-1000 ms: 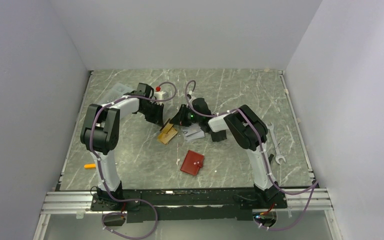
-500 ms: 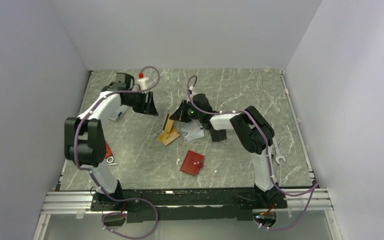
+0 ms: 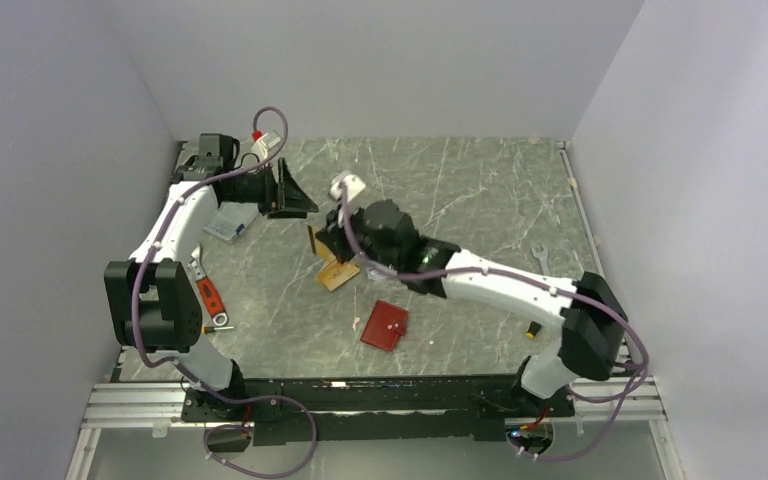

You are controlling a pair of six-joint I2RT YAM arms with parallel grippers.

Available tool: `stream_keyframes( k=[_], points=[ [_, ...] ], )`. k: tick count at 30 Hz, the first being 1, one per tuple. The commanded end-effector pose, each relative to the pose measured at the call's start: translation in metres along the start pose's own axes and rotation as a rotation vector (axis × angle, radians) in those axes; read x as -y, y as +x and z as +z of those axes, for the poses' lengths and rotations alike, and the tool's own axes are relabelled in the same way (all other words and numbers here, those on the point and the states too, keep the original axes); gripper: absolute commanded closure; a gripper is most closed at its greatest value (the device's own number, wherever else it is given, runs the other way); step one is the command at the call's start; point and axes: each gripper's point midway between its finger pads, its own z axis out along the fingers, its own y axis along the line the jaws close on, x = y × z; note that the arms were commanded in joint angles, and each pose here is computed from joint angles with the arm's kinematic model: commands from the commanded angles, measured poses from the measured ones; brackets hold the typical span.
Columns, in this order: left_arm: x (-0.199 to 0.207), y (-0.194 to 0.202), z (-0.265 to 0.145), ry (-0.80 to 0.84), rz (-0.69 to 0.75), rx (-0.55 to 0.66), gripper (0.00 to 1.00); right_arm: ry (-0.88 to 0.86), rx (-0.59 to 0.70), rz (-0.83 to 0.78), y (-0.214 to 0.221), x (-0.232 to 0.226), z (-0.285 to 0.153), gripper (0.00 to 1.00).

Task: Put the credit cards into the card holder
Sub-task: Pick up the credit card from the center of the board.

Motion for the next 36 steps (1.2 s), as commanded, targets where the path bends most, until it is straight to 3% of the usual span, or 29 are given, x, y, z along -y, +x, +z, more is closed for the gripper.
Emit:
stream_keyframes(
  k=[1,10,21,28,36],
  points=[
    [0.028,0.01,-0.002,0.15,-0.148,-0.046,0.23,0.243,-0.008,-0.462,-0.016,0.004,-0.03,1.0],
    [0.04,0.01,-0.005,0.184,-0.25,-0.058,0.2,0.477,0.032,-0.978,-0.029,-0.016,-0.038,1.0],
    [0.047,-0.001,-0.011,0.251,-0.32,-0.062,0.26,0.592,0.142,-1.403,-0.027,-0.042,-0.012,1.0],
    [0.051,0.001,-0.017,0.286,-0.335,-0.045,0.33,0.604,0.18,-1.525,-0.001,-0.049,0.004,1.0],
    [0.048,0.002,-0.017,0.254,-0.311,-0.034,0.39,0.683,0.257,-1.579,-0.004,-0.053,0.006,1.0]
  ],
)
